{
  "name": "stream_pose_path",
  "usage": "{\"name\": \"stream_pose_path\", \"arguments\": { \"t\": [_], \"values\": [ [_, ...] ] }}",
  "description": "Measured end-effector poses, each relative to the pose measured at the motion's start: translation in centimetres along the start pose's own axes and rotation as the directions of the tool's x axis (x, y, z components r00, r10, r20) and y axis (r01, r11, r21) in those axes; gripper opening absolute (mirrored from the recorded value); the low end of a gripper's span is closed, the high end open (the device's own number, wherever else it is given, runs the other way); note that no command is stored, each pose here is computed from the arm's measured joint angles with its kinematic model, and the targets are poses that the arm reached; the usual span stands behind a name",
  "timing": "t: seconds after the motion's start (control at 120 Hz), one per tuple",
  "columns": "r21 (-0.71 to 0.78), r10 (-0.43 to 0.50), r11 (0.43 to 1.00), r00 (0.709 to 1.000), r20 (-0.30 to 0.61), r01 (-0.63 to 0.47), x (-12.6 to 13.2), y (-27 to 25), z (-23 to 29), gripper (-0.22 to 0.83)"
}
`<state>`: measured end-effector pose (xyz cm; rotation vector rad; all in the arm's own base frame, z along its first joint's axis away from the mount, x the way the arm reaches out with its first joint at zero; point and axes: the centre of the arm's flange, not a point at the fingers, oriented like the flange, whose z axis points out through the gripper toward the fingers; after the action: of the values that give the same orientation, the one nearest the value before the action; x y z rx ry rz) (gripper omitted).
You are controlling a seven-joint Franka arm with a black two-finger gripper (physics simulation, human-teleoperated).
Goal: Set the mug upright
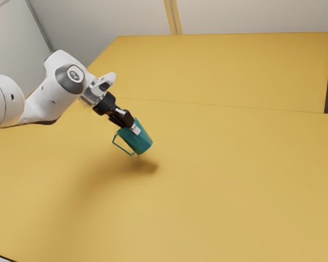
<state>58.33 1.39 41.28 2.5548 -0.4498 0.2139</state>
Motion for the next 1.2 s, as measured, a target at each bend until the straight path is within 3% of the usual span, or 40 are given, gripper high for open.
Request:
{"name": "stream_pose_path", "arguments": {
  "t": [0.325,0.642,0.933,1.2],
  "values": [
    [0.236,0.172,0.947,0.965,0.199,-0.218,5.4,2.2,3.4,-0.16],
    [0.359,0.251,0.877,0.941,0.226,-0.320,6.7,-0.3,6.3,-0.16],
    [0.385,0.341,0.811,0.892,0.298,-0.439,7.6,-1.1,8.3,-0.16],
    [0.375,0.380,0.787,0.863,0.332,-0.490,7.6,-1.7,9.2,-0.16]
  ]
}}
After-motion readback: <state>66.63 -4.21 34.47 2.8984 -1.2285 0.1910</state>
